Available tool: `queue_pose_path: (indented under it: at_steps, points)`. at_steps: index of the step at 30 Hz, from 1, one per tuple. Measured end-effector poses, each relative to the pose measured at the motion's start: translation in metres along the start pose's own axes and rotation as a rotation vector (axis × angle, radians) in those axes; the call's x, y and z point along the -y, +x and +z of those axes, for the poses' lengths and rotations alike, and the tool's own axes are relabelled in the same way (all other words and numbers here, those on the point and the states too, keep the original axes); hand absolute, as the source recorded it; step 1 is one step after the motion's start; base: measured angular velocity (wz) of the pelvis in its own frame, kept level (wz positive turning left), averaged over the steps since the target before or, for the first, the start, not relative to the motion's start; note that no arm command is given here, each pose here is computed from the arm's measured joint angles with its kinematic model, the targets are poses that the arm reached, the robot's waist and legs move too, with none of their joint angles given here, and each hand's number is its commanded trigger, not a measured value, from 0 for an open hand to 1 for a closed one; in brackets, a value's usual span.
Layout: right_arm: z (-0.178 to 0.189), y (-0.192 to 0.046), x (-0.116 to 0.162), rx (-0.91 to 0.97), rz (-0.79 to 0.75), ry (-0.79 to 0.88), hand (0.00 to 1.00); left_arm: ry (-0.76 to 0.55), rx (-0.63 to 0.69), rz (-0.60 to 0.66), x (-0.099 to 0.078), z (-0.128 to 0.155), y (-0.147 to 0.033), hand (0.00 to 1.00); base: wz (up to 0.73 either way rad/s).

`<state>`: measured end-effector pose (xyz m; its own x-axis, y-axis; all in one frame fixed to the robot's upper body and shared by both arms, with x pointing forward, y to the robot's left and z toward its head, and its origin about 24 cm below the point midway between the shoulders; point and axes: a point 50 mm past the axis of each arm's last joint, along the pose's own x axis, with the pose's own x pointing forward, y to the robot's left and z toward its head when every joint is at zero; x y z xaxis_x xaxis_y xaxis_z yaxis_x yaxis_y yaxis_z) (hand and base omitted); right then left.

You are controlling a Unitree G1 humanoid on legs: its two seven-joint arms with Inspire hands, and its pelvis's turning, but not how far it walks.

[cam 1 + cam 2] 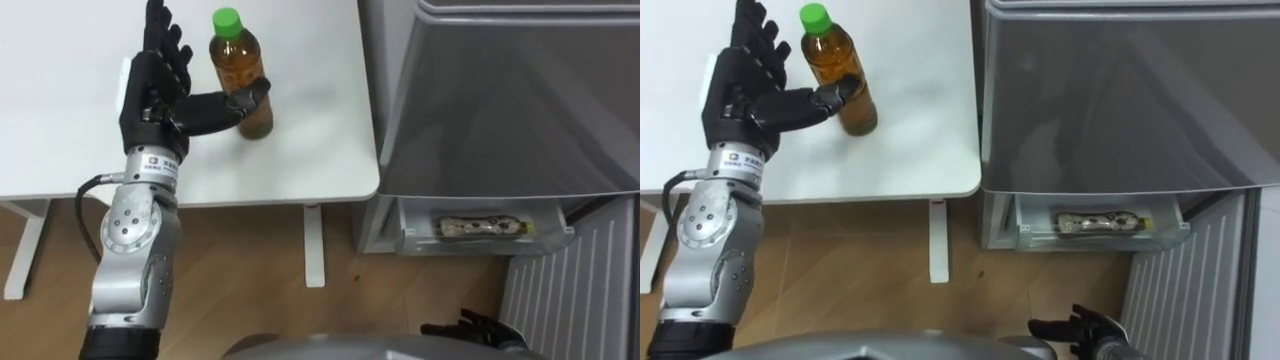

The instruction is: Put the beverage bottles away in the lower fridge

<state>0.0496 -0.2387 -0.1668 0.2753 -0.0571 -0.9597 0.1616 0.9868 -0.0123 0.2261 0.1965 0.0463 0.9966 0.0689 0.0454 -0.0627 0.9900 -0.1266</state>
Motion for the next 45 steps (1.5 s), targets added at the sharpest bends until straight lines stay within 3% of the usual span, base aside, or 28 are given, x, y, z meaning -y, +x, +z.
queue_pose_path:
  at_steps: [24,32,37,45]
  points:
    - [0.003,-0.001,0.004,0.019,-0.038,0.013,0.00,0.006,-0.116,0.037,-0.015,-0.017,0.016,0.00,-0.02]
    - [0.004,-0.001,0.004,0.018,-0.040,0.027,0.00,0.005,-0.121,0.032,-0.015,-0.018,0.017,0.00,0.00]
    - [0.005,0.000,0.004,0.020,-0.039,0.027,0.00,0.000,-0.135,0.029,-0.013,-0.020,0.031,0.00,0.00]
    - [0.005,0.000,0.002,0.014,-0.043,0.029,0.00,-0.035,-0.138,0.029,-0.013,-0.020,0.036,0.00,-0.03]
